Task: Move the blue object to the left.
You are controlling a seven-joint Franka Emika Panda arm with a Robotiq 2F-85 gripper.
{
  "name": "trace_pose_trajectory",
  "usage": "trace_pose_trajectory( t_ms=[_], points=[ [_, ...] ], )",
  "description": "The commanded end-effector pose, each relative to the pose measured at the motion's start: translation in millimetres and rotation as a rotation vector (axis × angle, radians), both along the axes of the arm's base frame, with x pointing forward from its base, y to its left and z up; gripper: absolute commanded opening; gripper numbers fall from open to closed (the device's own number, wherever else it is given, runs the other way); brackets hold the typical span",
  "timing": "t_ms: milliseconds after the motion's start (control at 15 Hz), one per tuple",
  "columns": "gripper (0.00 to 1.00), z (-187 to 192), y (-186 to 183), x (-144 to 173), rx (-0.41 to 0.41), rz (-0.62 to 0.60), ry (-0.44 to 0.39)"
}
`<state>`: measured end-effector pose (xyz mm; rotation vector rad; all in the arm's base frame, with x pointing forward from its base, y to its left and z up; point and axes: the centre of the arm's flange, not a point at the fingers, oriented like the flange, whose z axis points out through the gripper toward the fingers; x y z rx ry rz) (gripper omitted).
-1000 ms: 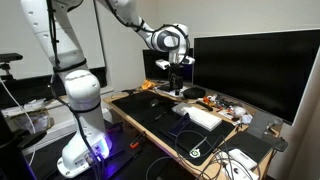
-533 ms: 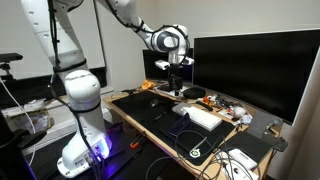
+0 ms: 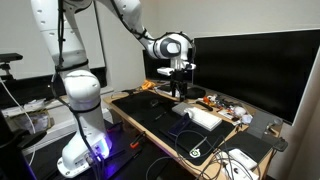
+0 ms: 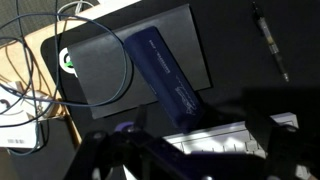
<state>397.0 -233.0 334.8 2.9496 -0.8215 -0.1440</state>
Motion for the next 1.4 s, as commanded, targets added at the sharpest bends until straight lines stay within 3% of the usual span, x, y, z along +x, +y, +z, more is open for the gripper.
trace_pose_trajectory(
  t_ms=[0, 533, 1333],
  points=[
    [1.0, -20, -16, -2, -0.038, 0.102, -0.027],
    [1.0, -72, -37, 0, -0.03, 0.251, -0.014],
    [1.0, -126, -34, 14, -0.026, 0.287, 0.045]
  ],
)
